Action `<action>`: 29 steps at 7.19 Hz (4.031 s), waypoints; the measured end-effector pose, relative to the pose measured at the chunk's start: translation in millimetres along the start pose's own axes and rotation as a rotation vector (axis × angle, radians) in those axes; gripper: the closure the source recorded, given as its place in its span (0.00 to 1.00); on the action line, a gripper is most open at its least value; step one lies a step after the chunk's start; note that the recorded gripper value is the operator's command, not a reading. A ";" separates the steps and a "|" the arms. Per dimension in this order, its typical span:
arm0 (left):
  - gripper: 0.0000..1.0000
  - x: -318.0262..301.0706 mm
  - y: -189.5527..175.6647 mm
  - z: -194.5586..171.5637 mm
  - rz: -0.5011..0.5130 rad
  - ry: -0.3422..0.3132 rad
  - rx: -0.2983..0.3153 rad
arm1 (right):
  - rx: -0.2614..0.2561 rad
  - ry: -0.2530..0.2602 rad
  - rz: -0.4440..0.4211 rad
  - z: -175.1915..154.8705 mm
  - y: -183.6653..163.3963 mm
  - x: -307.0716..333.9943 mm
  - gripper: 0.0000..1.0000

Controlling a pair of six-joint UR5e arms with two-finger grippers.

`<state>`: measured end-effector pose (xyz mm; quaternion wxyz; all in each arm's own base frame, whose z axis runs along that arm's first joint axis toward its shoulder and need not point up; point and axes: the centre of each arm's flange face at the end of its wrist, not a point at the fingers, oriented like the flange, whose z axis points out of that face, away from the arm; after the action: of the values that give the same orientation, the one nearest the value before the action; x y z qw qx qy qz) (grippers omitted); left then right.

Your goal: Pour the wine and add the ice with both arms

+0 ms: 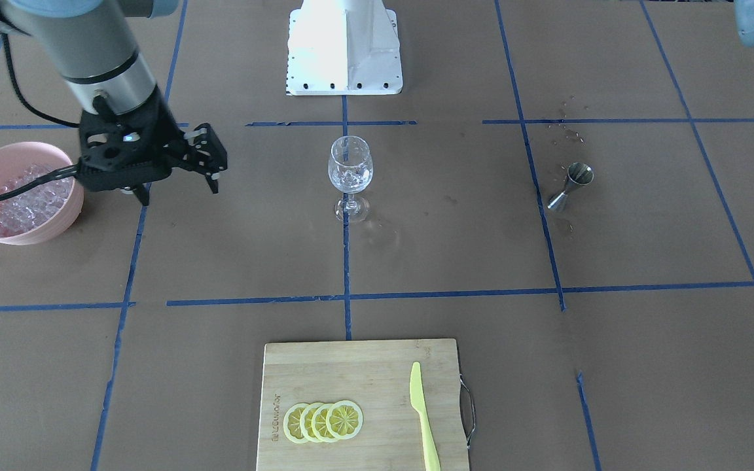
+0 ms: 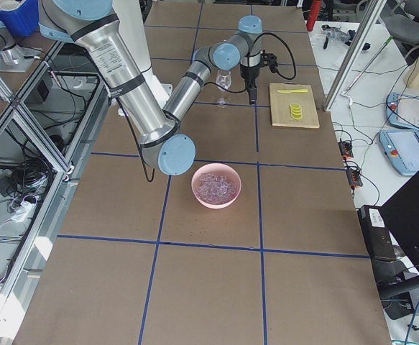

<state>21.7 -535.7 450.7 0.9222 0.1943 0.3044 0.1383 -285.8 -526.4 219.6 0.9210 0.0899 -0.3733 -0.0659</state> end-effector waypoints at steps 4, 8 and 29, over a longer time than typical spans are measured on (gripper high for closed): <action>0.00 -78.4 38.9 15.7 -0.224 0.128 -0.089 | -0.138 0.056 -0.095 9.0 1.4 195.0 0.00; 0.00 -115.8 83.7 29.7 -0.358 0.137 -0.164 | -0.192 0.014 -0.093 25.7 40.2 357.9 0.00; 0.00 -167.5 119.5 59.6 -0.426 0.136 -0.227 | -0.055 -0.108 0.227 25.5 106.3 560.2 0.00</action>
<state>-88.1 -508.7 632.7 0.9239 0.0114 0.3823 -0.0133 101.3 -531.4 638.9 0.9033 0.0180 -0.4280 0.0236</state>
